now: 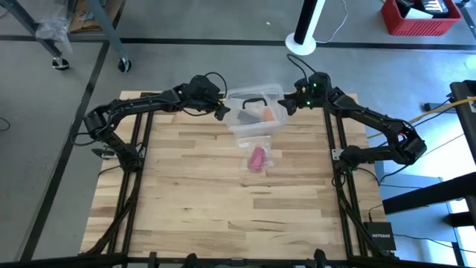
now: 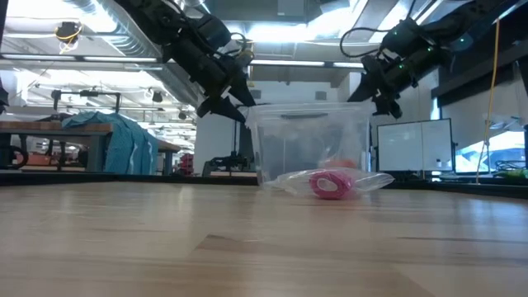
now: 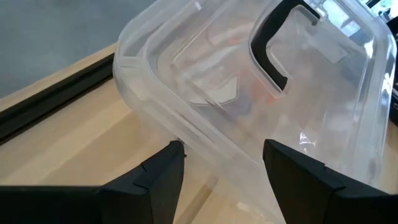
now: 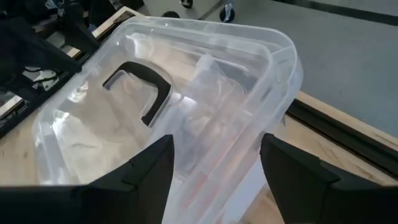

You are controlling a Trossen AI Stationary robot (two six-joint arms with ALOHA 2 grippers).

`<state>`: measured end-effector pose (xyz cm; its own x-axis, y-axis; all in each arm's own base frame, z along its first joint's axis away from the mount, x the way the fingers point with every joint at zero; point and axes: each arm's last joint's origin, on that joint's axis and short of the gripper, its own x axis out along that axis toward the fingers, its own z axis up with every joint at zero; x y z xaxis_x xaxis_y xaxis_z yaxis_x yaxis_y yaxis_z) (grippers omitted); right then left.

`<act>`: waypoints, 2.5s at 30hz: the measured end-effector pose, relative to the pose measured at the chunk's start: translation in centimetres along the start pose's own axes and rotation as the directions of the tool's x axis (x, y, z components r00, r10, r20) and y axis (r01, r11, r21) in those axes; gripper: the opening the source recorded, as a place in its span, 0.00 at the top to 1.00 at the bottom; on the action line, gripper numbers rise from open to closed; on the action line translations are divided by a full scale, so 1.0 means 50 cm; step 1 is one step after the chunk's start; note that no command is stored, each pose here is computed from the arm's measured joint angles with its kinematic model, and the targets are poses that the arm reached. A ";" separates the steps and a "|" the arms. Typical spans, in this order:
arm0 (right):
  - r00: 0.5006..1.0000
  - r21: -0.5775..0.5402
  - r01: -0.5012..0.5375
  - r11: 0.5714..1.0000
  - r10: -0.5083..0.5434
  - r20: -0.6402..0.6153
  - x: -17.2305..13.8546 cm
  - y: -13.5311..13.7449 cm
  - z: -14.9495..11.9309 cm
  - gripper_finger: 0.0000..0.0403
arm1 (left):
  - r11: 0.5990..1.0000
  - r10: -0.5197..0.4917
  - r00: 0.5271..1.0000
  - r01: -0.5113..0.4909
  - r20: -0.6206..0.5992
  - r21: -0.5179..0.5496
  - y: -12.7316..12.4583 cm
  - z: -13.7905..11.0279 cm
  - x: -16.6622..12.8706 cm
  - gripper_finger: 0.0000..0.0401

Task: Roll bandage
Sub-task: Open the transparent bin

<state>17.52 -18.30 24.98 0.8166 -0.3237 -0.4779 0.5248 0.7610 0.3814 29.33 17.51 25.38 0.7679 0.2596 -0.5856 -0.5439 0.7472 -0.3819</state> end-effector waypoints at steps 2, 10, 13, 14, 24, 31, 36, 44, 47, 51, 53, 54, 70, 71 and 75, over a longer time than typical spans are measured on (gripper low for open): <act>1.000 0.001 -0.002 1.000 0.002 0.000 -0.001 0.001 0.003 0.41 | 1.000 -0.002 1.000 0.002 0.002 0.001 -0.001 0.000 0.000 0.48; 1.000 0.044 -0.014 0.999 0.015 -0.022 -0.025 0.017 0.022 0.41 | 1.000 -0.012 1.000 0.012 0.006 0.017 -0.002 0.002 -0.001 0.48; 0.999 0.056 -0.027 0.998 0.029 -0.029 -0.038 0.026 0.027 0.41 | 1.000 -0.010 1.000 0.009 0.000 0.018 -0.001 0.001 -0.001 0.48; 0.999 0.055 -0.028 0.998 0.030 -0.028 -0.040 0.027 0.030 0.41 | 1.000 -0.009 1.000 0.009 0.002 0.019 -0.001 0.002 -0.001 0.48; 0.993 0.096 -0.026 0.995 0.036 -0.110 -0.042 0.028 0.017 0.41 | 1.000 -0.005 1.000 0.005 0.014 0.027 -0.003 0.005 -0.003 0.48; 0.985 0.083 -0.142 0.986 0.149 -0.083 -0.042 0.035 0.025 0.41 | 0.999 0.020 1.000 -0.020 0.006 0.034 0.001 0.002 -0.003 0.48; 0.980 0.062 -0.187 0.980 0.191 -0.064 -0.043 0.038 0.031 0.41 | 0.999 0.030 1.000 -0.030 0.007 0.040 0.002 0.002 -0.003 0.48; 0.979 0.044 -0.203 0.978 0.204 -0.028 -0.043 0.040 0.039 0.41 | 0.998 0.052 0.999 -0.052 0.002 0.046 0.004 0.000 -0.003 0.48; 0.991 0.073 -0.133 0.988 0.135 -0.015 -0.041 0.036 0.039 0.41 | 0.996 0.062 0.998 -0.063 0.008 0.058 0.004 0.001 -0.003 0.48; 0.993 0.090 -0.120 0.989 0.122 -0.010 -0.040 0.035 0.040 0.41 | 0.996 0.060 0.998 -0.060 0.011 0.070 0.003 0.001 -0.002 0.48; 0.989 0.089 -0.144 0.986 0.146 -0.011 -0.041 0.037 0.041 0.41 | 0.996 0.061 0.998 -0.062 0.011 0.070 0.003 0.001 -0.002 0.48; 0.987 0.090 -0.156 0.984 0.158 -0.014 -0.041 0.038 0.040 0.41 | 0.995 0.064 0.998 -0.065 0.011 0.070 0.003 0.001 -0.002 0.48; 0.994 0.078 -0.039 0.996 0.047 -0.096 -0.029 0.034 0.019 0.41 | 0.991 0.041 0.999 -0.045 0.031 0.125 -0.014 0.001 0.000 0.48; 0.994 0.068 -0.049 0.997 0.055 -0.090 -0.028 0.039 0.020 0.41 | 0.991 0.045 0.999 -0.049 0.028 0.125 -0.014 0.000 0.000 0.48; 0.993 0.034 -0.088 0.996 0.090 -0.072 -0.022 0.059 0.022 0.41 | 0.990 0.069 0.998 -0.070 0.011 0.122 -0.011 -0.005 0.000 0.48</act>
<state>18.41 -16.32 27.49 0.8415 -0.2124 -0.4968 0.4587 0.7668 0.4490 29.55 16.96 25.43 0.7320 0.3178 -0.6026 -0.5511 0.7962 -0.2496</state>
